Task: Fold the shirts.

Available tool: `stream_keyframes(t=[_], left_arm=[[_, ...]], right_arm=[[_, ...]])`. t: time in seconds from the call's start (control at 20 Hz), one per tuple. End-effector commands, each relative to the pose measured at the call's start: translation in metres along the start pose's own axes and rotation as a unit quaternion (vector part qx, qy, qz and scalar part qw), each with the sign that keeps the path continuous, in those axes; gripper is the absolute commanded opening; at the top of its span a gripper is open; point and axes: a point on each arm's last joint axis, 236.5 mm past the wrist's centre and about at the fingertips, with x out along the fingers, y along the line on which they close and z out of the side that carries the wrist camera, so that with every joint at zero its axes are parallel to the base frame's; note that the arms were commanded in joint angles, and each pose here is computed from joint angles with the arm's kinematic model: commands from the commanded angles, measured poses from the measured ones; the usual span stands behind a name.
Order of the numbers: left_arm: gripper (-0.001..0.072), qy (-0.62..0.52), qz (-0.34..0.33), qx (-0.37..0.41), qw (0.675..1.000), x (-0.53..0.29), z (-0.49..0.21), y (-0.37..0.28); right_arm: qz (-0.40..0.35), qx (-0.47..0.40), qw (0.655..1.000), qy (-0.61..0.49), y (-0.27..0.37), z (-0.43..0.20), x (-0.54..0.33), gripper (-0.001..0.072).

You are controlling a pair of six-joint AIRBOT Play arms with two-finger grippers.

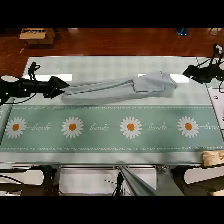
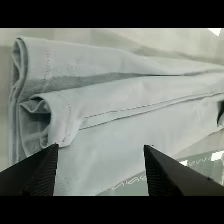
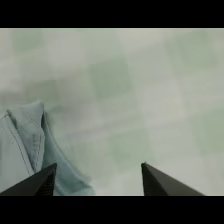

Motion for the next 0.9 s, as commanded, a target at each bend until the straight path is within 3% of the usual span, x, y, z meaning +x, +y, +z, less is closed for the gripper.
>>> stream_keyframes(t=[0.0,0.2,0.4,0.45,0.5,0.55,0.6,0.65,0.85], left_arm=[[0.0601,0.012,-0.006,0.019,1.0,0.002,-0.006,-0.005],[0.0601,0.012,-0.006,0.024,1.0,0.003,-0.006,-0.005],[0.06,0.012,-0.006,0.024,1.0,0.003,-0.006,-0.005],[0.0593,0.013,-0.006,0.024,1.0,0.003,-0.006,-0.006],[0.0581,0.013,-0.006,0.023,1.0,0.003,-0.006,-0.005],[0.0531,0.014,-0.006,0.023,1.0,0.003,-0.007,-0.006],[0.0274,0.019,-0.01,0.023,0.999,0.003,-0.009,-0.007],[0.0101,0.027,-0.013,0.023,0.999,0.003,-0.013,-0.009],[0.0025,0.059,-0.059,0.014,0.996,0.004,-0.03,-0.035]], right_arm=[[0.105,0.085,0.988,0.078,0.024,-0.035,0.022,0.0605],[0.159,0.1,0.976,0.109,0.065,-0.056,0.051,0.0605],[0.191,0.056,0.972,0.124,0.109,-0.075,0.066,0.0576],[0.206,0.037,0.97,0.119,0.122,-0.075,0.065,0.0443],[0.222,0.022,0.968,0.118,0.135,-0.073,0.06,0.0251],[0.236,0.004,0.964,0.122,0.145,-0.07,0.052,0.0097],[0.25,-0.012,0.96,0.129,0.154,-0.068,0.041,0.0026],[0.259,-0.03,0.956,0.135,0.161,-0.066,0.028,0.0022],[0.226,-0.103,0.958,0.14,0.165,-0.063,-0.033,0.002]])
